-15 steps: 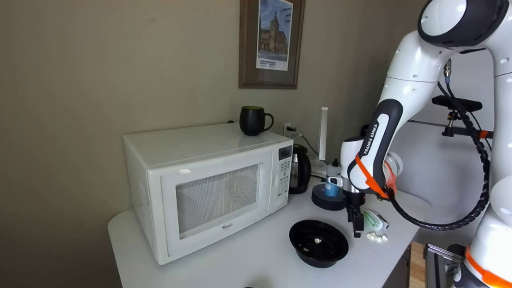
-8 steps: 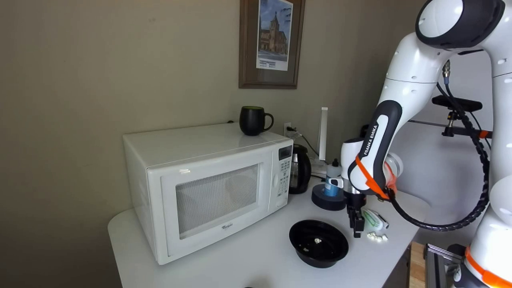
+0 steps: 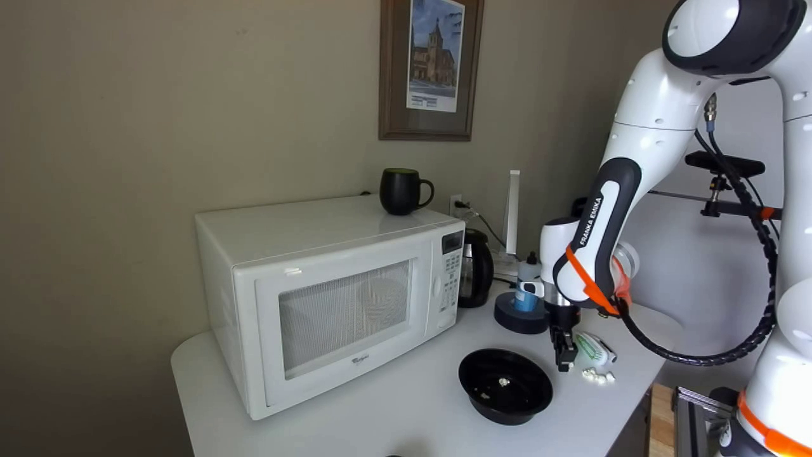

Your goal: Put the white objects inside the black bowl

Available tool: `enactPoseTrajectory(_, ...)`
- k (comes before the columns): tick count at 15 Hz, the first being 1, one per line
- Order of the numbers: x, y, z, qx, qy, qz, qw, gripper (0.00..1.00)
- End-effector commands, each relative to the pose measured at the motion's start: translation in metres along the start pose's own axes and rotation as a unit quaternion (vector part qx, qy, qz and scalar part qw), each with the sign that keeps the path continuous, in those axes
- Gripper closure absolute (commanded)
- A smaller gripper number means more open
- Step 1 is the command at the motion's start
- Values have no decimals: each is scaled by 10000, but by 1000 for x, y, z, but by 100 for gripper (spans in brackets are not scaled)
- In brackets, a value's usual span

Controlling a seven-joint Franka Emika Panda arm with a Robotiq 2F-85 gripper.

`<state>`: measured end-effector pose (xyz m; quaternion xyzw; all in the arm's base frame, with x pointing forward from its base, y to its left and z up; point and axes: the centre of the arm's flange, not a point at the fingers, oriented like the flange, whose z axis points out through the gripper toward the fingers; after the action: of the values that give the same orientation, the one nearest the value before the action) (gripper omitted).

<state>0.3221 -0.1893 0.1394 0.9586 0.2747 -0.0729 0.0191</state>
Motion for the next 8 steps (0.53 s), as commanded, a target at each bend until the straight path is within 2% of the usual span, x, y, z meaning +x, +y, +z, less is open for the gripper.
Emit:
enactPoseTrajectory(1, -16, -39, -11, -9, -46, -164, 9999, 72)
enactPoseTrajectory(3, -8, -47, -25, -118, 20, -327, 9994, 74)
enactPoseTrajectory(6, 8, -55, -39, -257, 18, -611, 9978, 87)
enactPoseTrajectory(8, 16, -50, -39, -284, -46, -623, 9976, 66)
